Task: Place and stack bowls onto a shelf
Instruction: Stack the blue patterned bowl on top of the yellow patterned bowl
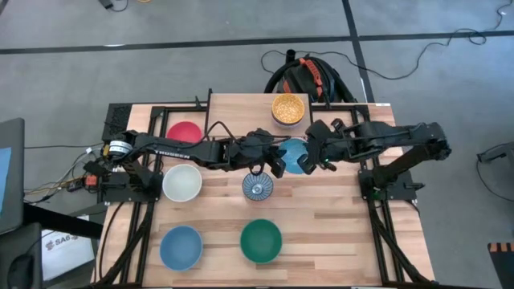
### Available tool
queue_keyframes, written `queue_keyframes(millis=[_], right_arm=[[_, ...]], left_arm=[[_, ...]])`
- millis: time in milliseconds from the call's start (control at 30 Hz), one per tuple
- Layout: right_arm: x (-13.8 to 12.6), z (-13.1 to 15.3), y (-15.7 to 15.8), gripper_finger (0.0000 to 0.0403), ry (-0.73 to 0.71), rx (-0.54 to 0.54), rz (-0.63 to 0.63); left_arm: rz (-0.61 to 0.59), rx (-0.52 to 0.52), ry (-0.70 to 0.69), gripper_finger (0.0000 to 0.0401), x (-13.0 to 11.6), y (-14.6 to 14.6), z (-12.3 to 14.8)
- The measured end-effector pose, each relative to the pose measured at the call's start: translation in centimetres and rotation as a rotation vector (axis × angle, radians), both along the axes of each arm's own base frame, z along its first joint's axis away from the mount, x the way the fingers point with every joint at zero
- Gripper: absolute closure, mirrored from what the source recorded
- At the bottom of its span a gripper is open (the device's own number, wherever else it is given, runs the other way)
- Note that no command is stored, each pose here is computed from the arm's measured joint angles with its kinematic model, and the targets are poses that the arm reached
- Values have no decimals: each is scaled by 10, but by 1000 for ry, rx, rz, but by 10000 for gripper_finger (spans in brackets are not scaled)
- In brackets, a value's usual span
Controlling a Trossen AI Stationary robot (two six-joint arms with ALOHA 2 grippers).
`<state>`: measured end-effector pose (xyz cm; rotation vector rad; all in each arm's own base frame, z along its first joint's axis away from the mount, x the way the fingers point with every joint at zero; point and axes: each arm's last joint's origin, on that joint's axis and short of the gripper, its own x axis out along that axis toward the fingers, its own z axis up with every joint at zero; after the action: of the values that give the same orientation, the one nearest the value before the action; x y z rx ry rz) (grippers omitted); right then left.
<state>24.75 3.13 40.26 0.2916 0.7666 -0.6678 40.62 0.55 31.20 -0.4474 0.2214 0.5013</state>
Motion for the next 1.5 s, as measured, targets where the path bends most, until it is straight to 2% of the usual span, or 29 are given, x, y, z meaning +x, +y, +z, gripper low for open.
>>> queue_keyframes(millis=[67, 200, 333, 533, 600, 767, 867, 967, 1100, 1200, 1400, 1500], right_arm=[[2, 7, 1, 319, -51, 32, 21], [8, 13, 5, 329, -113, 69, 88], [11, 15, 5, 350, -142, 67, 109], [6, 17, 3, 377, -149, 29, 77], [-3, 24, -2, 377, -186, 24, 46], [-33, 48, -22, 354, -298, 71, -20], [-44, 53, -31, 342, -324, 82, -55], [-54, 56, -39, 335, -334, 100, -95], [-61, 55, -45, 326, -312, 106, -121], [-63, 53, -48, 319, -284, 102, -141], [-59, 46, -56, 315, -214, 97, -185], [-61, 44, -60, 315, -185, 107, -198]], left_arm=[[1, 5, 3, 352, 0, 0, -1], [14, 34, 2, 393, 1, 2, -1], [31, 23, -6, 398, 1, 3, -1], [51, 23, -10, 399, -1, 12, 3], [75, 33, 11, 399, -3, 23, 16], [128, 47, 67, 400, -12, 69, 69], [146, 26, 121, 400, -16, 101, 84], [139, -40, 166, 400, -21, 134, 91], [101, -165, 196, 399, -24, 175, 90], [87, -233, 217, 399, -16, 198, 81], [26, -226, 221, 398, -2, 211, 77], [6, -235, 291, 398, -3, 211, 68]])
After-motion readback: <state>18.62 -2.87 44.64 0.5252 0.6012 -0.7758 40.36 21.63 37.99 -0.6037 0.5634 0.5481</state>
